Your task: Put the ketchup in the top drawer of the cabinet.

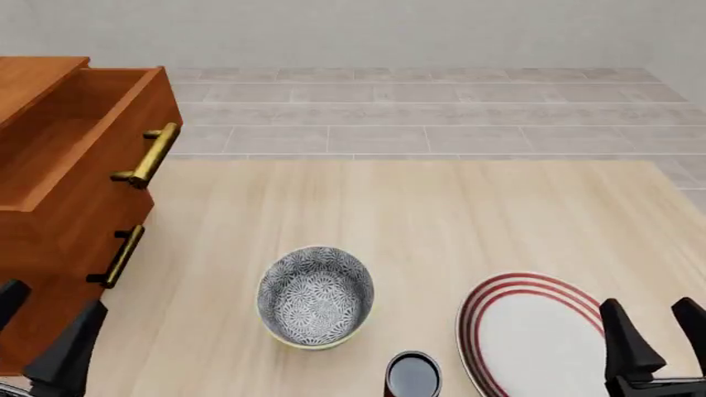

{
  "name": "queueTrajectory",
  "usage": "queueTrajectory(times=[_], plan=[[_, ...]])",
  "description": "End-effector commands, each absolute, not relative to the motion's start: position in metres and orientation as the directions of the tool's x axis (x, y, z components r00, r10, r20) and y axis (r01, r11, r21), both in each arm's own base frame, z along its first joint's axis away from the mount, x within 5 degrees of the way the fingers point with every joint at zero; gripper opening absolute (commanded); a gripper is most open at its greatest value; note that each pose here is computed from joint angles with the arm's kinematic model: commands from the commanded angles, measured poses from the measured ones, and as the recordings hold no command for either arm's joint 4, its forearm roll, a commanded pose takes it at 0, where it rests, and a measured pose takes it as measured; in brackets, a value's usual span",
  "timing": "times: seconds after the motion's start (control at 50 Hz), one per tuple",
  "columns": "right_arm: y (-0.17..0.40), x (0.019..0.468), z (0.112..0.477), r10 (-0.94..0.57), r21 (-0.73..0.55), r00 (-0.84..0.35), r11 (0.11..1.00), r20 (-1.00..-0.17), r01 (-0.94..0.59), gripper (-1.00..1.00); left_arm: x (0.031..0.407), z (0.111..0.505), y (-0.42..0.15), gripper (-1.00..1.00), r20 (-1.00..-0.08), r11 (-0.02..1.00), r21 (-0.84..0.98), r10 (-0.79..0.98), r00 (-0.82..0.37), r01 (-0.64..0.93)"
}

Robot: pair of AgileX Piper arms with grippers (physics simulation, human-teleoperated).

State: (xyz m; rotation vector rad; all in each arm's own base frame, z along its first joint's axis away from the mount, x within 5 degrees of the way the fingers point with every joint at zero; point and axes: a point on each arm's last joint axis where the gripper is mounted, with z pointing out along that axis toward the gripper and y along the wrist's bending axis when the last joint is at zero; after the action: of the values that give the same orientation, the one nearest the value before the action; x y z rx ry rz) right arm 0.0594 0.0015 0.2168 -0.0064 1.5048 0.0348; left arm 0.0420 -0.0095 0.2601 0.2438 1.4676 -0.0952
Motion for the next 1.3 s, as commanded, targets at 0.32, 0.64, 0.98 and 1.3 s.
queueTrajectory(times=[0.32, 0.64, 0.98, 1.3], plan=[[0.005, 0.052, 0.235, -0.052, -0.060, 0.087, 0.994, -0.995, -0.090, 1.00, 0.049, 0.301, -0.031, 1.00, -0.994, 0.841, 0.082, 0.108, -0.017, 0.535], [0.003, 0.048, 0.246, -0.089, -0.095, 0.102, 0.994, -0.991, -0.059, 1.00, 0.090, 0.274, -0.076, 1.00, -0.977, 0.748, 0.098, 0.197, -0.078, 0.657], [0.003, 0.048, 0.247, -0.088, -0.095, 0.104, 0.993, -0.991, -0.063, 1.00, 0.096, 0.248, -0.109, 1.00, -0.956, 0.627, 0.127, 0.283, -0.073, 0.769], [0.003, 0.048, 0.249, -0.082, -0.088, 0.107, 0.994, -0.991, -0.060, 1.00, 0.094, 0.220, -0.140, 1.00, -0.933, 0.547, 0.038, 0.319, -0.166, 0.836]])
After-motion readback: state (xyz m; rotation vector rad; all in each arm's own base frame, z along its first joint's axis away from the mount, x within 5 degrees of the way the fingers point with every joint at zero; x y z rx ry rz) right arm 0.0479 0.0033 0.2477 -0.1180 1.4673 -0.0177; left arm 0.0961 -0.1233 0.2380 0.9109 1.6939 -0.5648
